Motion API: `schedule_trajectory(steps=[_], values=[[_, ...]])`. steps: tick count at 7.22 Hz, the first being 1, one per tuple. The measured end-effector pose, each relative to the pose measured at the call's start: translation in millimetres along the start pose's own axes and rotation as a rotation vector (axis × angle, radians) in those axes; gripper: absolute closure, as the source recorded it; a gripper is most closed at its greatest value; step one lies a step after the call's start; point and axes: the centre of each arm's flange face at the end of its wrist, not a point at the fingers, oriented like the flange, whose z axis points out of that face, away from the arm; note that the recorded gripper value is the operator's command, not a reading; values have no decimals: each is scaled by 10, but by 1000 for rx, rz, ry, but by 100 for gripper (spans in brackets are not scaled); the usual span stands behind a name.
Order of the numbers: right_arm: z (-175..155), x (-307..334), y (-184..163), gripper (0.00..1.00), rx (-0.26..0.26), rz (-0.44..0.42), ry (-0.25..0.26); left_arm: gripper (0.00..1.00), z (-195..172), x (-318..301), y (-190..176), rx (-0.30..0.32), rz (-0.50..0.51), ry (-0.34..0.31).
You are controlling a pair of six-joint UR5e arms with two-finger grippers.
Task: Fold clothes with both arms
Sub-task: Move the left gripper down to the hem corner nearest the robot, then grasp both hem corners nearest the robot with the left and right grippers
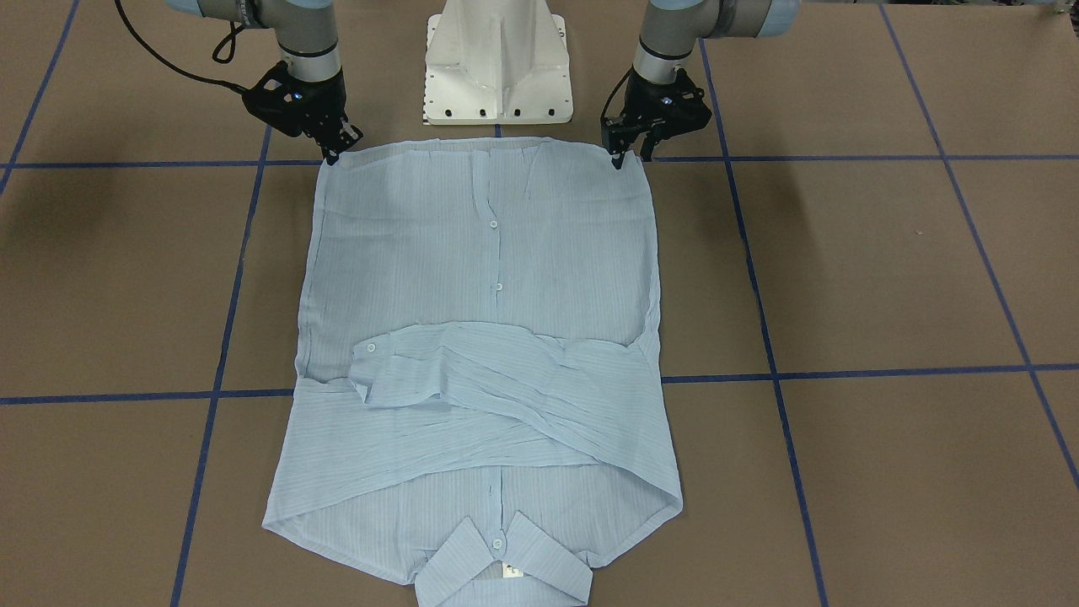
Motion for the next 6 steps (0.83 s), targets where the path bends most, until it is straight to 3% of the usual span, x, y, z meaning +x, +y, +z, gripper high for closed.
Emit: schedule_trajectory(steps=[2,3,5,6], values=[[-3,-5,3,100,0,0,-1,65,4,3,11,-4,1,0],[-4,-6,3,100,0,0,-2,53,0,3,12,-4,0,0],[-7,-6,7,100,0,-1,-3,54,6,-18,19,-5,2,-5],[-6,-6,8,100,0,-1,-2,61,17,-31,44,-9,5,-10]])
